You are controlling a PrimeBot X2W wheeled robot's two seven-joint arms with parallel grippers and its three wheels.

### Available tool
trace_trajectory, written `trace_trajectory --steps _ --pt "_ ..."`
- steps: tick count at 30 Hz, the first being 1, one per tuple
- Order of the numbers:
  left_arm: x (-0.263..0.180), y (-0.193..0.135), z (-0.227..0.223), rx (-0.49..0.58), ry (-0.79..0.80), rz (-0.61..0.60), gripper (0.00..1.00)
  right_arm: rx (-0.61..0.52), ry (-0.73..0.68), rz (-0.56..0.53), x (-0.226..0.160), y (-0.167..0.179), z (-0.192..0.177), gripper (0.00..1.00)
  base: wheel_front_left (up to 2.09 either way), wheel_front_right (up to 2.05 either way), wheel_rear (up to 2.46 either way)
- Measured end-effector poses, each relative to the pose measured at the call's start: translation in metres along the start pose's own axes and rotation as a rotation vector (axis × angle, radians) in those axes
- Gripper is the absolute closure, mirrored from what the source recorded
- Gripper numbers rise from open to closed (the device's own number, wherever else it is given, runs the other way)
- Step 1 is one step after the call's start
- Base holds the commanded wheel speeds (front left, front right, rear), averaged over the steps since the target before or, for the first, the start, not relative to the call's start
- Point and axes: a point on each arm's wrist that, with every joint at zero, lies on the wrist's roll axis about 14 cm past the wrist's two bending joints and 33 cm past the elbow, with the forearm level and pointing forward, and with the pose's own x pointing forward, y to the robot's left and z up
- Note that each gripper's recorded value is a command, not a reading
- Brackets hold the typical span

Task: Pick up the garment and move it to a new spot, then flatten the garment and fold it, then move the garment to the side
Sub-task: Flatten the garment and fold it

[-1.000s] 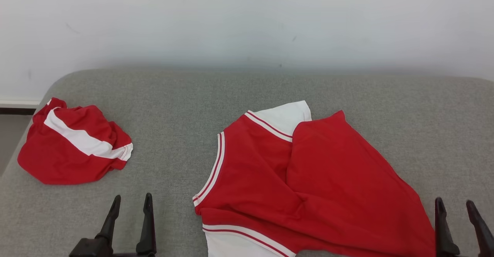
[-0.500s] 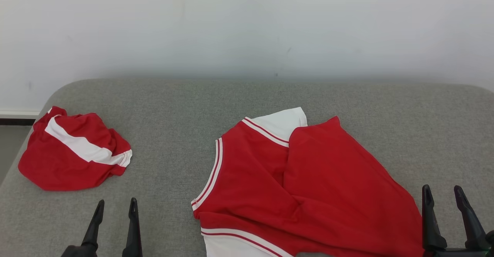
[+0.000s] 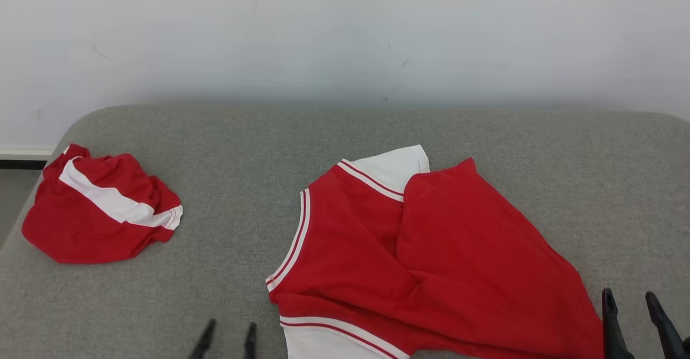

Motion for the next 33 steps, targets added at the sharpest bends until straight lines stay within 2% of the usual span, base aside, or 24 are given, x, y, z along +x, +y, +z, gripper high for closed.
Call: trace_trajectory --steps 5,10,15,25,26,27,28,29,33 --pt "-0.012 -0.041 -0.052 -0.026 0.172 -0.130 0.00 -0.018 0.130 -0.062 -0.008 -0.023 -0.035 0.00 0.00 0.00 0.00" --pt "-0.027 -0.070 -0.084 -0.059 0.285 -0.220 0.00 -0.030 0.239 -0.109 -0.017 -0.044 -0.068 0.00 0.00 0.00 0.00" --pt "-0.033 -0.076 -0.102 -0.075 0.354 -0.239 0.00 -0.017 0.332 -0.147 -0.026 -0.055 -0.095 0.00 0.00 0.00 0.00" --pt "-0.026 -0.075 -0.114 -0.101 0.407 -0.226 0.00 0.049 0.434 -0.145 -0.028 -0.042 -0.129 0.00 0.00 0.00 0.00" --pt "-0.026 -0.077 -0.115 -0.104 0.410 -0.231 0.00 0.060 0.435 -0.142 -0.027 -0.040 -0.131 0.47 0.00 0.00 0.00" --pt "-0.025 -0.079 -0.115 -0.109 0.410 -0.237 0.19 0.072 0.436 -0.139 -0.026 -0.036 -0.132 0.82 0.00 0.00 0.00" --pt "-0.024 -0.081 -0.113 -0.118 0.405 -0.240 0.78 0.082 0.433 -0.132 -0.024 -0.033 -0.131 1.00 0.00 0.00 0.00" --pt "-0.021 -0.085 -0.110 -0.129 0.394 -0.246 1.00 0.089 0.429 -0.120 -0.022 -0.029 -0.131 1.00 0.00 0.00 0.00" --pt "-0.009 -0.093 -0.088 -0.196 0.320 -0.247 1.00 0.151 0.386 -0.077 -0.013 -0.008 -0.122 1.00 0.00 0.00 0.00"
